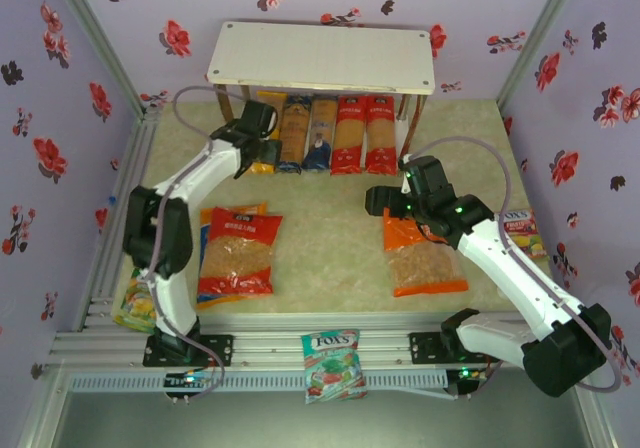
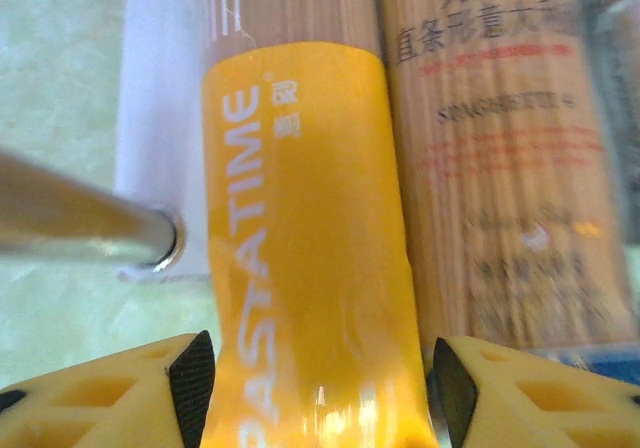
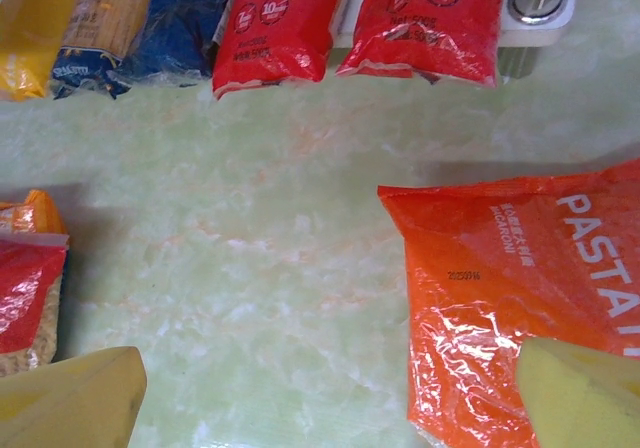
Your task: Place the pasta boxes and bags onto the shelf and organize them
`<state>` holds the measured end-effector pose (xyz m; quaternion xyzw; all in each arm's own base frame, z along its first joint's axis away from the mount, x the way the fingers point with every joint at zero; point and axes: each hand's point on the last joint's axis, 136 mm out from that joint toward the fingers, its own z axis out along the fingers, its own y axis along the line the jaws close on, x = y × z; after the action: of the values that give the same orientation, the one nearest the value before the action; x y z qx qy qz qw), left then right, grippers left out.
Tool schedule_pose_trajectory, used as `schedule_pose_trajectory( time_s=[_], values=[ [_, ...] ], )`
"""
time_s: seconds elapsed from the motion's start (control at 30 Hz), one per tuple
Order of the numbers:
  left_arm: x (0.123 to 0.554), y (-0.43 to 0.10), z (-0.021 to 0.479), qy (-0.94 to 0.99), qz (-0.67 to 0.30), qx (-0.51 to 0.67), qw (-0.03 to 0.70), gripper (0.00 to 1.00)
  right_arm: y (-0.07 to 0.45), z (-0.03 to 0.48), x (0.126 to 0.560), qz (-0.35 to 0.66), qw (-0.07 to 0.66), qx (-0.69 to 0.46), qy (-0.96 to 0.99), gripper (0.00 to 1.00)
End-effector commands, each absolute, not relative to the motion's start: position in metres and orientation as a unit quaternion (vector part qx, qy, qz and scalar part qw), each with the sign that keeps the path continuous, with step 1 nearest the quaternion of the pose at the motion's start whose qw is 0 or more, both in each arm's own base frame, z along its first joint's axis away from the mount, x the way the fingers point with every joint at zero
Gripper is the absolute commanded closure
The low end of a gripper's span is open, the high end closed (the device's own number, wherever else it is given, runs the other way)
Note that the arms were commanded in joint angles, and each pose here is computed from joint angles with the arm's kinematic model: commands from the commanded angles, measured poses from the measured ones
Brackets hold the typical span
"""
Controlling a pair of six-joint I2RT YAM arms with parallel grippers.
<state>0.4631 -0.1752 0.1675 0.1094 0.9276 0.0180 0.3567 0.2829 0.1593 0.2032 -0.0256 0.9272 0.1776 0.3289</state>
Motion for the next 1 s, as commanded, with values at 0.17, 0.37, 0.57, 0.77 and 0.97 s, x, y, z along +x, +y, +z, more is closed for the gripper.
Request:
schedule_pose_trajectory(
  time_s=[0.17, 0.37, 0.57, 0.77, 0.97],
  values=[
    [0.363, -0.175, 0.238, 0.9, -0.031, 0.088, 0.426, 0.4, 0.231, 0.193, 0.25, 0.354, 0.256, -0.086, 0.895, 0.06],
    [0.299, -0.131, 0.214, 0.916, -0.039, 0.028, 0.398, 0.4, 0.306, 0.152, 0.21, 0.384, 0.198, -0.155, 0.888, 0.06],
    [0.267, -0.107, 0.213, 0.917, -0.046, 0.005, 0.397, 0.39, 0.366, 0.117, 0.2, 0.393, 0.152, -0.176, 0.89, 0.07],
    [0.26, -0.096, 0.221, 0.911, -0.051, -0.007, 0.41, 0.38, 0.415, 0.097, 0.205, 0.412, 0.118, -0.175, 0.887, 0.04],
    [0.257, -0.089, 0.218, 0.911, -0.046, -0.011, 0.409, 0.37, 0.45, 0.084, 0.203, 0.443, 0.086, -0.171, 0.876, 0.05]
  ],
)
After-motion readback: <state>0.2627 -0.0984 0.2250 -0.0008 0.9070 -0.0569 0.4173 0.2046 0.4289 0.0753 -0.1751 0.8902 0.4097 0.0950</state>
